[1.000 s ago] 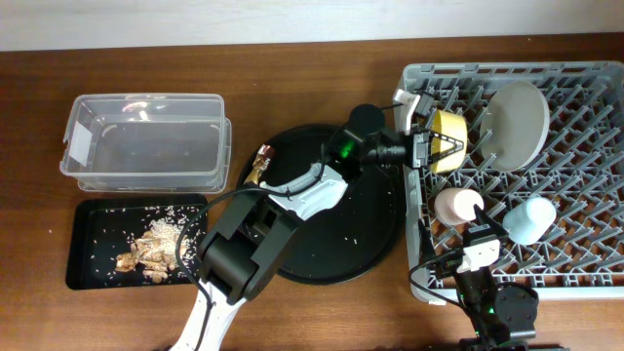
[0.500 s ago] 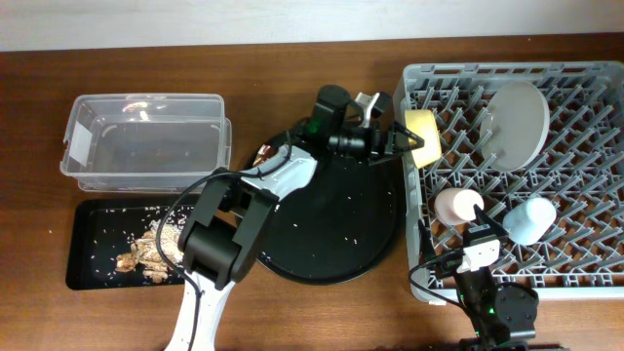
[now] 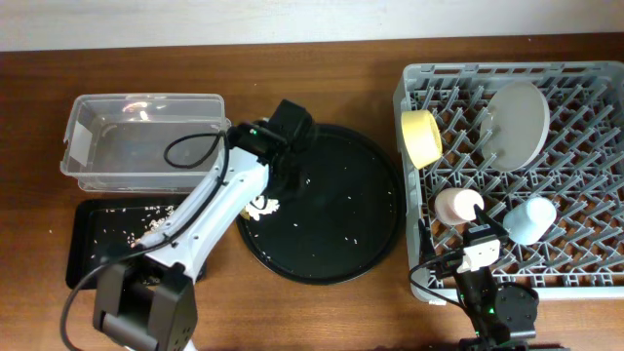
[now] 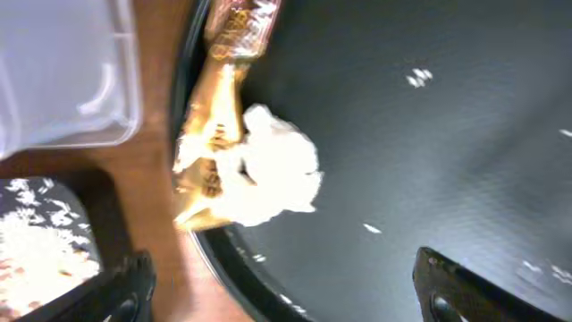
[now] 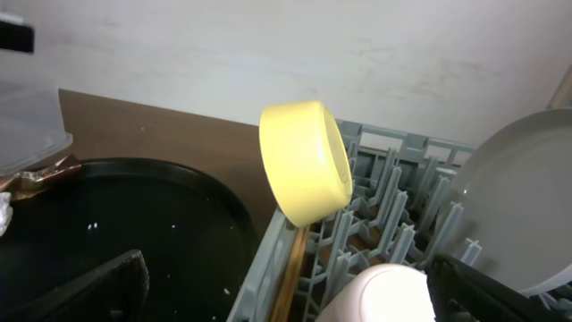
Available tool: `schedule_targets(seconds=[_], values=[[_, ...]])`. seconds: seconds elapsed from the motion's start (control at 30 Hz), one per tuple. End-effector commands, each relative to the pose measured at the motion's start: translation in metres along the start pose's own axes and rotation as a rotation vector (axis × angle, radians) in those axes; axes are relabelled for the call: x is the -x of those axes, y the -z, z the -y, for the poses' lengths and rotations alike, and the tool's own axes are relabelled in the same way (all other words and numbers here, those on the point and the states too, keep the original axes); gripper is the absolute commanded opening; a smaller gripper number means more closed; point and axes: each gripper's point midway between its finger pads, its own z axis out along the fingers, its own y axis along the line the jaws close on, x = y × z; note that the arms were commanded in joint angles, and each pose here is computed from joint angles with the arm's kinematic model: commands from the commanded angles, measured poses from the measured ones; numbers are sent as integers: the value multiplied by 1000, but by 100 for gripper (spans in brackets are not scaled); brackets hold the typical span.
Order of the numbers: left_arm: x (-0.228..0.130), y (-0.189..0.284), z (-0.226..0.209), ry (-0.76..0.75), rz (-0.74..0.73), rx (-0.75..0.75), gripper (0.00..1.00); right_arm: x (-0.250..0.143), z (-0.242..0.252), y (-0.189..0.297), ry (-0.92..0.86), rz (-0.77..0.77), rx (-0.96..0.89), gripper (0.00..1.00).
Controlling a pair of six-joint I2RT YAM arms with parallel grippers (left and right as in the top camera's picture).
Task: Sort waste into correct bins and load items into the dishwasher rack
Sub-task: 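Grasp the tissue with the left gripper and drop it in the clear bin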
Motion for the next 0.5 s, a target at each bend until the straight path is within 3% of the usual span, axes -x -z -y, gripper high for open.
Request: schedule_targets(seconds=[0.0, 0.1, 0.17, 0.23, 0.3, 0.37, 0.47], values=[[-10, -49, -18, -10, -3, 112, 89, -3, 2, 0, 2, -4, -8, 98], [-10, -73, -8, -9, 7, 82, 61, -3, 2, 0, 2, -4, -8, 98], [-17, -87, -8, -14, -19, 91, 56, -3, 2, 0, 2, -4, -8, 98], [-22, -89, -5, -17, -45, 73, 1, -3, 2, 0, 2, -4, -8, 98], [-11, -53, -8, -8, -23, 59, 1, -3, 2, 0, 2, -4, -8, 98], [12, 9, -26, 55, 97, 20, 1, -3, 2, 0, 2, -4, -8, 98], [46, 47, -113, 297, 274, 60, 1, -3, 2, 0, 2, -4, -8, 98]])
